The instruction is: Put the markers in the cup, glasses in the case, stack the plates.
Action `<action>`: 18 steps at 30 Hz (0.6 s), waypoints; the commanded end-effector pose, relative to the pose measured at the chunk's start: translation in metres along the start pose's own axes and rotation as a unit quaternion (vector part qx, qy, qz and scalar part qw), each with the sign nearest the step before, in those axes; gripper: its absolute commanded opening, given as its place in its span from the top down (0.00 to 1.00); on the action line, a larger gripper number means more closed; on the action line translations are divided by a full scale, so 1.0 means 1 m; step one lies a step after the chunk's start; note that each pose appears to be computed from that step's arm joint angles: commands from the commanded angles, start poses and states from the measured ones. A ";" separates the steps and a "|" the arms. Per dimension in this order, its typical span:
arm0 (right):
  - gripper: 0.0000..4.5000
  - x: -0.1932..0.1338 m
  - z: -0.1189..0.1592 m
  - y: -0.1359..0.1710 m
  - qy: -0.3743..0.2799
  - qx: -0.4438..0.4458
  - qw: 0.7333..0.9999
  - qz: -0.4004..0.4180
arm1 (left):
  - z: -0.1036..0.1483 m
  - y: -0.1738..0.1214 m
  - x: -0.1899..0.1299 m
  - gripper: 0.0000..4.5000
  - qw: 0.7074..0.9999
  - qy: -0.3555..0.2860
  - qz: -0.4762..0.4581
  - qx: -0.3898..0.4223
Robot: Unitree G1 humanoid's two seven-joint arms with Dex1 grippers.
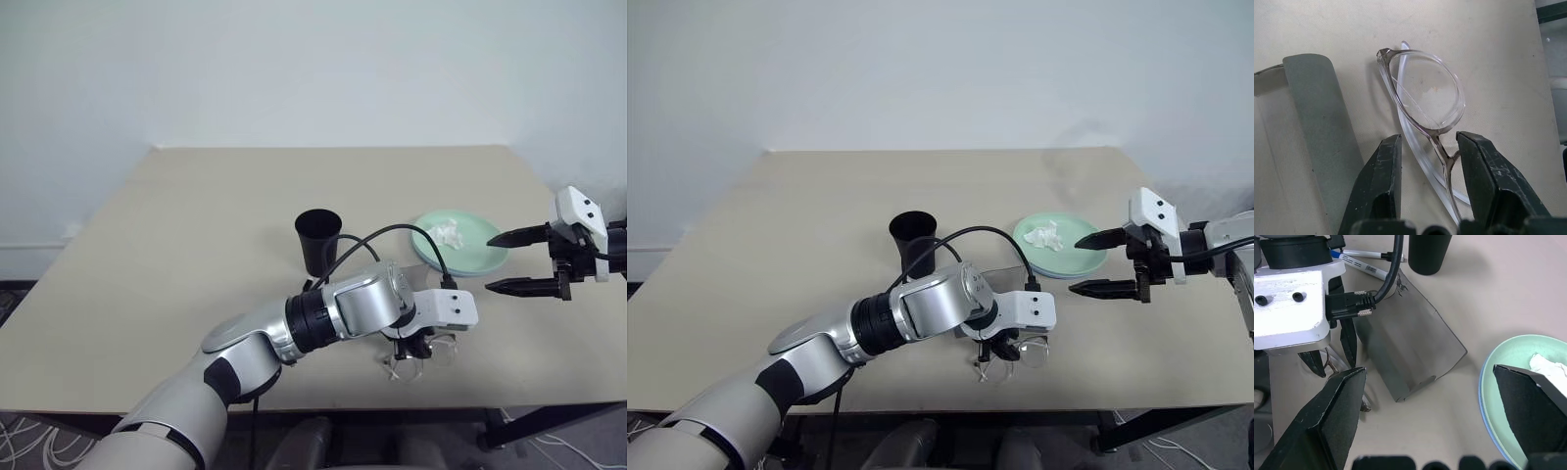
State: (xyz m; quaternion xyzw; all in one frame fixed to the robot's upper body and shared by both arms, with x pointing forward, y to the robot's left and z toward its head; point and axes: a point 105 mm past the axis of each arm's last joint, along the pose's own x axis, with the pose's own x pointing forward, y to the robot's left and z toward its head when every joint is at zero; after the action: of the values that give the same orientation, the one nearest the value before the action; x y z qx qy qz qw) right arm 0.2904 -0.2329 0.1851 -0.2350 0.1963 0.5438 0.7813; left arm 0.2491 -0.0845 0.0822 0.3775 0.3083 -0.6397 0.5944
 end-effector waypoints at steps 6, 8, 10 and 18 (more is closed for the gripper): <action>0.00 -0.010 0.014 -0.003 -0.010 -0.024 0.999 -0.024 | 0.007 0.007 -0.006 0.99 0.999 0.002 0.023 0.026; 0.00 -0.010 0.015 -0.003 -0.010 -0.024 0.999 -0.025 | 0.006 0.007 -0.006 0.99 0.999 0.002 0.023 0.027; 0.00 -0.010 0.015 -0.003 -0.011 -0.024 0.999 -0.025 | 0.007 0.008 -0.007 0.99 0.999 0.002 0.022 0.029; 0.00 -0.011 0.016 -0.005 -0.010 -0.024 0.999 -0.027 | 0.018 0.017 -0.021 0.99 0.999 -0.028 0.023 0.021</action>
State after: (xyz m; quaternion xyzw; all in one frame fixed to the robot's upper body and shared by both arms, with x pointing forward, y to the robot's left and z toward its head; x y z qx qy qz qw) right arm 0.2914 -0.2318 0.1858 -0.2343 0.1963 0.5374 0.7860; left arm 0.2569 -0.0858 0.0901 0.3827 0.2956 -0.6414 0.5956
